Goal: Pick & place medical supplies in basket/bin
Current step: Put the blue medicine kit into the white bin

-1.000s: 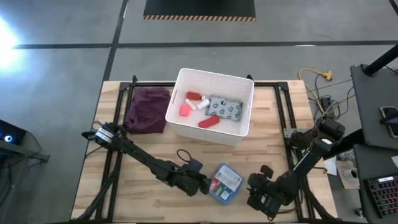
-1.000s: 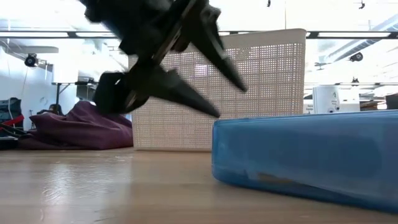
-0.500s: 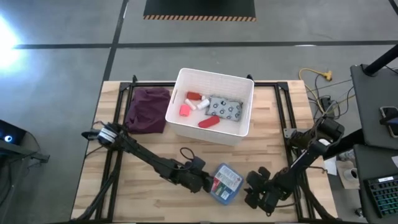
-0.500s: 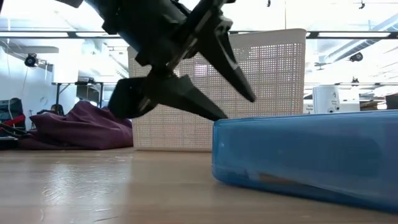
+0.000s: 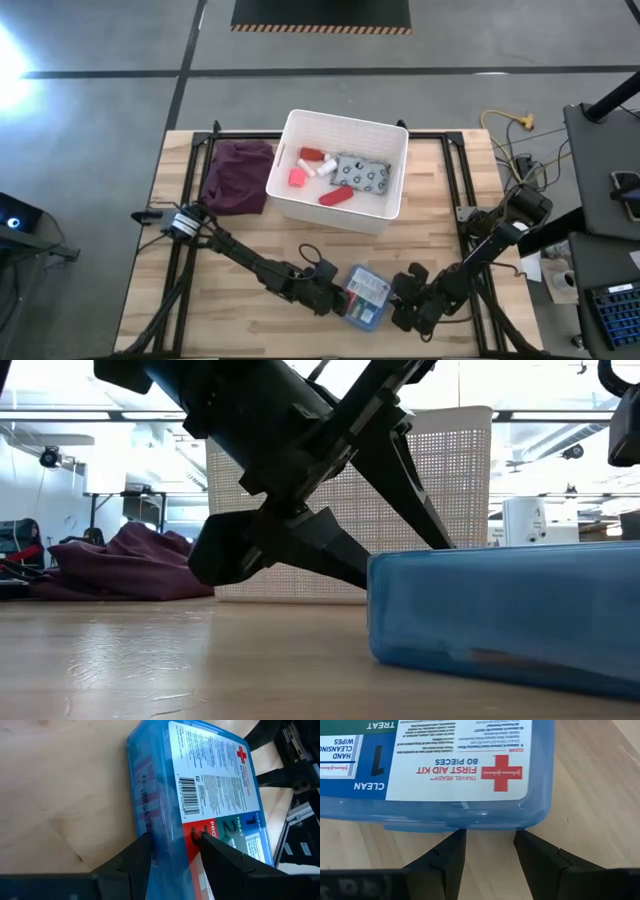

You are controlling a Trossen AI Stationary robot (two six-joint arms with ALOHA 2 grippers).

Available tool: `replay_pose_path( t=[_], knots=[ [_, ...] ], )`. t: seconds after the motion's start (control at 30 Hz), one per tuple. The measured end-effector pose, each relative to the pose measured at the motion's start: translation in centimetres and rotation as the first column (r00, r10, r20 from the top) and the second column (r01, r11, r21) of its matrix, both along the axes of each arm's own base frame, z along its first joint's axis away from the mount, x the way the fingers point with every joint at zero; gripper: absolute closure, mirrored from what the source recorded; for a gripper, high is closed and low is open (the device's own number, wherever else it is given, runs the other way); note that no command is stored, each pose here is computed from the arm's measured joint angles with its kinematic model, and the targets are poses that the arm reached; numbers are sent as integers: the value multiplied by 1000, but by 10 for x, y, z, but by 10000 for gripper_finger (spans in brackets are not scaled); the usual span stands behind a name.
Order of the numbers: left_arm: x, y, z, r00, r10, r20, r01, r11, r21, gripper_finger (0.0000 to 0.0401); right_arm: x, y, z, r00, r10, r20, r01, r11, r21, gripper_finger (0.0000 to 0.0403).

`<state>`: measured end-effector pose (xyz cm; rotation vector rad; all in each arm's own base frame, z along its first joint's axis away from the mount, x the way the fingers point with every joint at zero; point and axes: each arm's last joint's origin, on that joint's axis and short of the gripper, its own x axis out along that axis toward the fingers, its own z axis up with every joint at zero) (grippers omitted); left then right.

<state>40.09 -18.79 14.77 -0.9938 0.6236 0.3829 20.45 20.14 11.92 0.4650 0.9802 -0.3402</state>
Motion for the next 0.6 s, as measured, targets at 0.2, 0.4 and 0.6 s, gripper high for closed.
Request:
replay_pose_path(
  t=[0.2,0.4,0.6],
  knots=[
    [-3,-2,-1,1000,-20,-22,20,1000,-7,253,7,5,9,997,69,31,-67,997,-37,236],
    [-6,-8,0,998,-50,-30,50,998,-24,253,20,15,31,982,178,65,-172,981,-92,236],
    [-7,-10,0,998,-49,-27,48,998,-32,253,22,14,61,969,230,93,-213,963,-164,236]
  ],
)
